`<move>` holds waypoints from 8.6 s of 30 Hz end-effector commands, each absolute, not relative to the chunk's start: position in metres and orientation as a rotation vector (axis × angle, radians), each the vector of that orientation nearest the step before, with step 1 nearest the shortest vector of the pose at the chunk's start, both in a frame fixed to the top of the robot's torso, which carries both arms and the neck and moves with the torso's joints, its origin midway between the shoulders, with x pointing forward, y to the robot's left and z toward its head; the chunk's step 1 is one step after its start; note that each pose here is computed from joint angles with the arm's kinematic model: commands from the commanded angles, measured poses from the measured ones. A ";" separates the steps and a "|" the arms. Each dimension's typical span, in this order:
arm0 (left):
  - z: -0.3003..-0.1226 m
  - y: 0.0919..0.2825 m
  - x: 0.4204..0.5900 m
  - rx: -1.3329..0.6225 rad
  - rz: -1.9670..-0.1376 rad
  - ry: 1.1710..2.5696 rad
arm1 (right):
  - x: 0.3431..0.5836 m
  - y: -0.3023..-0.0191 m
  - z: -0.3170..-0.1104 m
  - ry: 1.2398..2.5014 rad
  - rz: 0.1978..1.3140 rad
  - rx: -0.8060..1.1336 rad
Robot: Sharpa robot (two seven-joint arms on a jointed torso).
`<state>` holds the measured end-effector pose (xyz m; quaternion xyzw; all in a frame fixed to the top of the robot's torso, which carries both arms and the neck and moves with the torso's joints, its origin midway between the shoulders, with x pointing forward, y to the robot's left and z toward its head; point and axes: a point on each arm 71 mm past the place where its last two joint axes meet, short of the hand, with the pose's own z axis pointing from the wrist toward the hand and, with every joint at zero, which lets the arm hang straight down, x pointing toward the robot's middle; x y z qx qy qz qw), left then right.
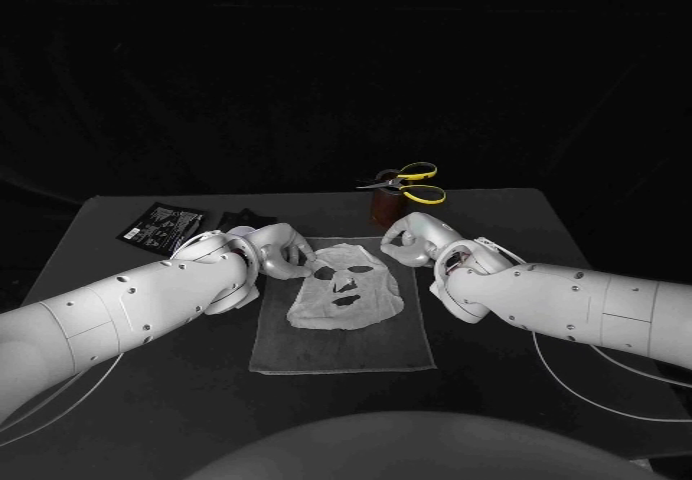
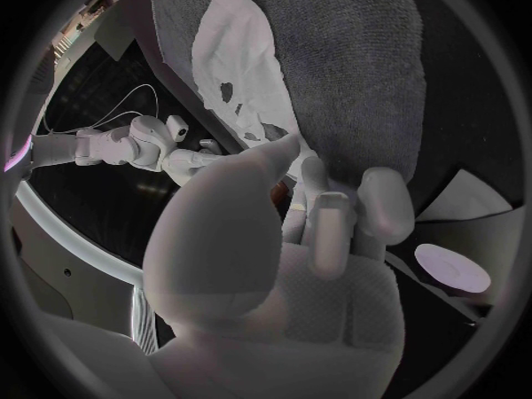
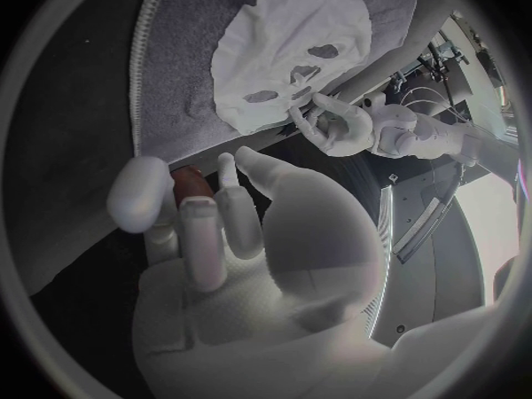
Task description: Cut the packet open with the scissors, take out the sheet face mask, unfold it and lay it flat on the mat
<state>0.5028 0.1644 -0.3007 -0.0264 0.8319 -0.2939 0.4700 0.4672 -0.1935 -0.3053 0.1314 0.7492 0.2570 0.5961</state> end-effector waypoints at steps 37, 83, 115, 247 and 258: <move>-0.304 0.161 0.501 -0.057 -0.721 2.078 | 0.489 -0.162 -0.327 1.844 0.622 0.245; -0.305 0.163 0.500 -0.058 -0.713 2.095 | 0.500 -0.183 -0.323 1.767 0.544 0.271; -0.298 0.164 0.502 -0.096 -0.779 2.006 | 0.492 -0.198 -0.312 1.693 0.577 0.315; -0.295 0.130 0.545 -0.211 -0.623 1.963 | 0.523 -0.139 -0.313 1.745 0.573 0.055; -0.296 0.136 0.546 -0.231 -0.600 1.979 | 0.525 -0.139 -0.315 1.743 0.560 0.072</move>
